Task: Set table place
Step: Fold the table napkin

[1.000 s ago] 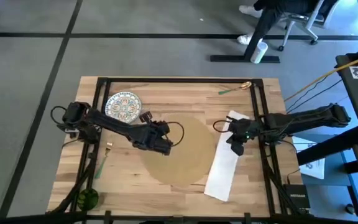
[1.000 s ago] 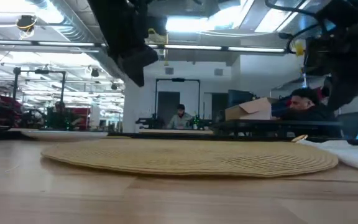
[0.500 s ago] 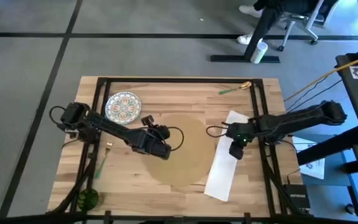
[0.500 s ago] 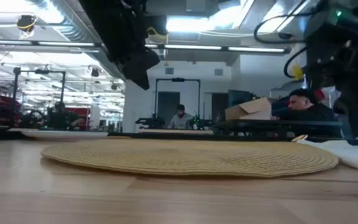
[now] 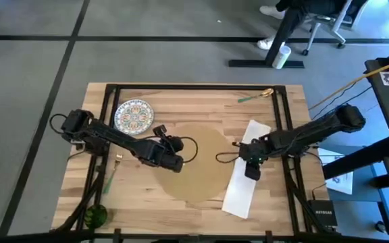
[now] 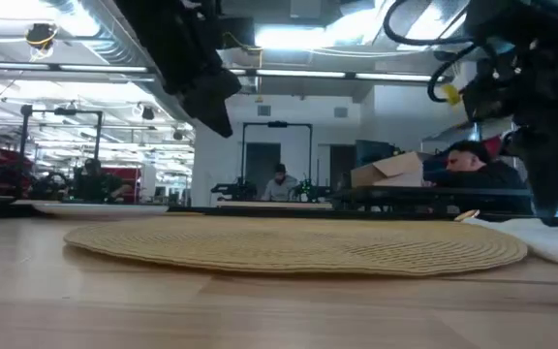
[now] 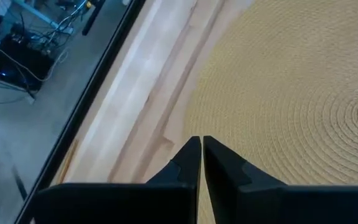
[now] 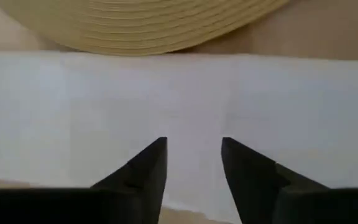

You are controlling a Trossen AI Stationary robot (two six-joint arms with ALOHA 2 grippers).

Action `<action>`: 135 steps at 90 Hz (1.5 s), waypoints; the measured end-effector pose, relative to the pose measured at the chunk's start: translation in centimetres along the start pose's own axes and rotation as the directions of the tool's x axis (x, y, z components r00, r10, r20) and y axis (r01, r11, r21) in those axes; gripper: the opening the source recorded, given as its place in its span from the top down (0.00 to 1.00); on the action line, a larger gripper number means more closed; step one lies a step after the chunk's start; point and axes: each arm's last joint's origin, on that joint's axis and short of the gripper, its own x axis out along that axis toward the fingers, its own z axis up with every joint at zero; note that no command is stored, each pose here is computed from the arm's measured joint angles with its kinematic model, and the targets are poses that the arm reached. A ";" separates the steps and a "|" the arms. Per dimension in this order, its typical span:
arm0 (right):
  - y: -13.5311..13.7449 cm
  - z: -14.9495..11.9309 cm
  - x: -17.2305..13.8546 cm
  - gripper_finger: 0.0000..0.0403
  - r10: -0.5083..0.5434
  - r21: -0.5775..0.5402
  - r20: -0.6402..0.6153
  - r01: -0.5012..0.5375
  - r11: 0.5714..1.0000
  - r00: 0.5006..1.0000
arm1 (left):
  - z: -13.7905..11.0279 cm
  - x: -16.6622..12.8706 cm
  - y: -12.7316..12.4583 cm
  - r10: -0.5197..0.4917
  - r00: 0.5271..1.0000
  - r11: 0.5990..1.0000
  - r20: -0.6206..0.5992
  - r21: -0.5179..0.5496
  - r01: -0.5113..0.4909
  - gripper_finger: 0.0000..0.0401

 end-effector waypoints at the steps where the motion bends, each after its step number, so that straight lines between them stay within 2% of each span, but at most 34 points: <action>1: 0.0 0.0 0.1 0.68 -0.011 -0.002 -0.004 0.011 1.000 1.000 | 0.0 0.0 0.0 0.000 1.000 1.000 -0.001 0.001 0.000 1.00; 6: 0.3 0.1 0.2 0.70 -0.039 -0.012 -0.021 0.039 0.999 0.999 | 0.0 0.0 0.0 0.000 1.000 1.000 -0.002 0.004 0.000 1.00; 20: 1.1 0.6 0.2 0.72 -0.035 -0.026 -0.033 0.034 0.999 0.999 | 0.0 0.0 0.0 0.001 1.000 1.000 -0.002 0.008 -0.001 1.00; 30: 1.0 0.6 0.4 0.72 -0.079 -0.028 -0.038 0.078 0.997 0.996 | 0.0 0.0 0.0 0.001 1.000 1.000 -0.001 0.004 -0.001 1.00; 60: 0.8 0.6 1.7 0.65 -0.151 -0.034 -0.091 0.149 0.988 0.984 | 0.0 0.0 0.0 0.001 1.000 1.000 -0.005 0.006 -0.001 1.00; 94: 1.1 0.9 2.2 0.55 -0.122 -0.031 -0.081 0.119 0.992 0.989 | -0.2 0.0 0.1 0.006 1.000 1.000 -0.017 0.003 -0.006 1.00; 135: 0.4 0.0 3.4 0.55 -0.120 -0.026 -0.082 0.118 0.993 0.989 | -0.2 0.0 0.1 0.005 1.000 1.000 -0.016 0.003 -0.005 1.00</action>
